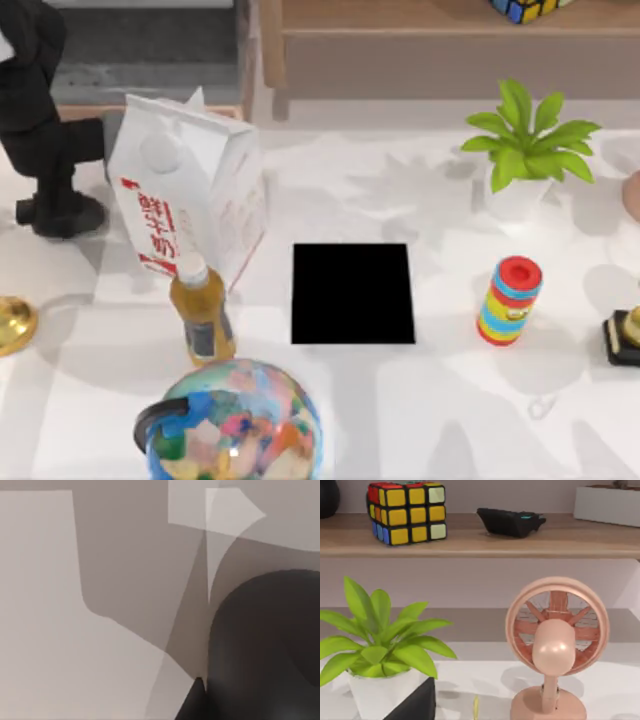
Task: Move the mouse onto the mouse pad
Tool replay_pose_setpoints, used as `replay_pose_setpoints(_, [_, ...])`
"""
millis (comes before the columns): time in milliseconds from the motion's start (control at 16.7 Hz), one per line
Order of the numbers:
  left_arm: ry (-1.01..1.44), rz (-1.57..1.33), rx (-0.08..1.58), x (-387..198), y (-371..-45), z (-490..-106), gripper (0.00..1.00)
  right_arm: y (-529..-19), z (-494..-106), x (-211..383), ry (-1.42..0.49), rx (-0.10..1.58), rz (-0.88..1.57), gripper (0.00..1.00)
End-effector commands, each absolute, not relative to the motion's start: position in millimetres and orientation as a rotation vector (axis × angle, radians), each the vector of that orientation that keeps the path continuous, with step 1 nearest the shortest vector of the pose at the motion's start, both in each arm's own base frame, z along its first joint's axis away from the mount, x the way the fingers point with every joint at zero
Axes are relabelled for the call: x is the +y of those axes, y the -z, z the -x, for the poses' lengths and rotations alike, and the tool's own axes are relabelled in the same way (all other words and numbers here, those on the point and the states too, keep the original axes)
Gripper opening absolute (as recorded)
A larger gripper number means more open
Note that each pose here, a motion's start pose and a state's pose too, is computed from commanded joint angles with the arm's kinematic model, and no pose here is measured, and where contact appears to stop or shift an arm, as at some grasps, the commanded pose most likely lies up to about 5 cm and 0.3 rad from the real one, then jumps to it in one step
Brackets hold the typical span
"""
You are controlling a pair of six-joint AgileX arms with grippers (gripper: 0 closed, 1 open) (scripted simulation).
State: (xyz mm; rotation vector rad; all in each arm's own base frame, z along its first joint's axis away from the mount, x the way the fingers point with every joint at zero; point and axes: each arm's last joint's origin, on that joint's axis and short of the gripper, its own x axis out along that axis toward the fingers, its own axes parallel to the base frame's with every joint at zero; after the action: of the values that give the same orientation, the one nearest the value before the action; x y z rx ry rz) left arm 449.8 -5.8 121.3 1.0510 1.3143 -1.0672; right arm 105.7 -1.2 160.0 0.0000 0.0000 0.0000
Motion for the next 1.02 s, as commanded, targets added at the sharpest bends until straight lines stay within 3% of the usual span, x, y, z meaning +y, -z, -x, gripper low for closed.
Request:
replay_pose_setpoints(600, [0.99,-1.089,1.271,-5.4,-210.7,-455.5,0.0,-160.0,-105.7,-1.2,0.0,0.0,0.0,1.0])
replay_pose_setpoints(1020, [1.085,-1.081,1.281,-6.2,-213.6,-454.9,0.0,-160.0,-105.7,-1.2,0.0,0.0,0.0,1.0])
